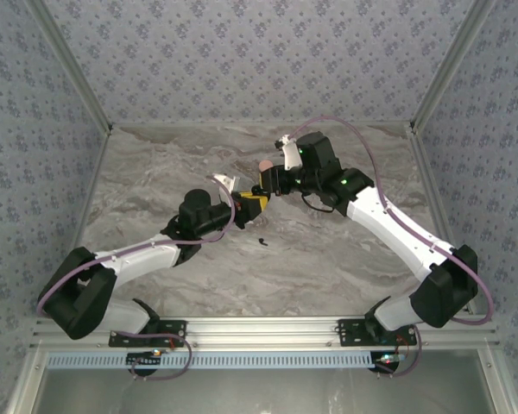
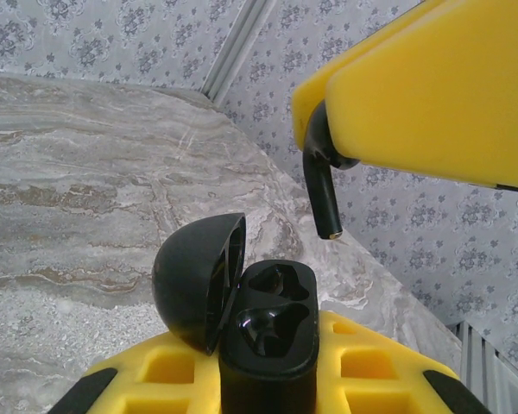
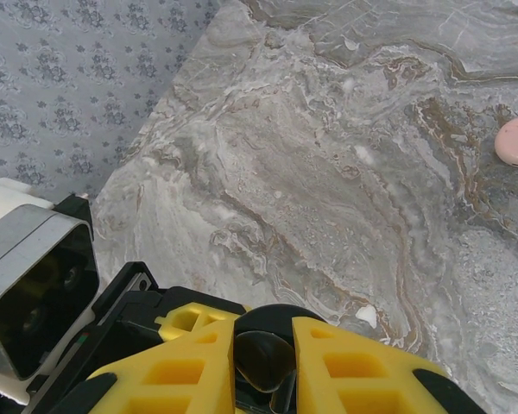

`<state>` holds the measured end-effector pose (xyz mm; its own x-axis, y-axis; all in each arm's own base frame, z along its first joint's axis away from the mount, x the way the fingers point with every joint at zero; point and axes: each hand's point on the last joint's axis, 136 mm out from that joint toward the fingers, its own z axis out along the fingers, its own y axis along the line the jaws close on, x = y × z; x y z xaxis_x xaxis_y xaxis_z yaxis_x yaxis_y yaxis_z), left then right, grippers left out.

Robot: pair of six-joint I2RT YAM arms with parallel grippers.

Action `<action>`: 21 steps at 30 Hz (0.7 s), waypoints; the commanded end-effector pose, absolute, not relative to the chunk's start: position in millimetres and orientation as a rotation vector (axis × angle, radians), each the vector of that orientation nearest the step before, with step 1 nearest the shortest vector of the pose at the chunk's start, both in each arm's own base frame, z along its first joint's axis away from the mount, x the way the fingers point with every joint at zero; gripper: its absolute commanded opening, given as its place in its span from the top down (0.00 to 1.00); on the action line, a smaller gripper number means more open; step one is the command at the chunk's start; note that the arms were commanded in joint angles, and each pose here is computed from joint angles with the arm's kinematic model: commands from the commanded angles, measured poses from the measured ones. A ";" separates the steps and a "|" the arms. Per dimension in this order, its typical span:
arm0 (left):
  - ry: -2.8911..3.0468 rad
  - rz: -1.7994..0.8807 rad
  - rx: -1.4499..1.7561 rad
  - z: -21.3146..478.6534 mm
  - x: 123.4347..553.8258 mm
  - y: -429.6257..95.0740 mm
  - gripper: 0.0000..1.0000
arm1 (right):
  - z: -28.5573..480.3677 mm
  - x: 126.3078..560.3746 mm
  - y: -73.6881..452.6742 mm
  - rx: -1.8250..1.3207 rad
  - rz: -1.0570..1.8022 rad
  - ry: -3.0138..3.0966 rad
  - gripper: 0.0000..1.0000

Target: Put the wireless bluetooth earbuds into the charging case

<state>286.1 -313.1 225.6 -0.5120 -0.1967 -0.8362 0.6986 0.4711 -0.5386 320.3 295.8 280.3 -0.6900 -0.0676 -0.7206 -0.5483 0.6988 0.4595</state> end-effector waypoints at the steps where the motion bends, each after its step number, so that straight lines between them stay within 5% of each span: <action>1: 1.676 -1.240 0.426 261.5 286.0 -318.7 0.83 | 308.0 316.1 298.8 -0.500 0.909 2.122 0.78; 21: 1.642 -1.267 0.424 276.4 282.7 -318.8 0.83 | 304.0 315.3 299.6 -0.505 0.902 2.126 0.78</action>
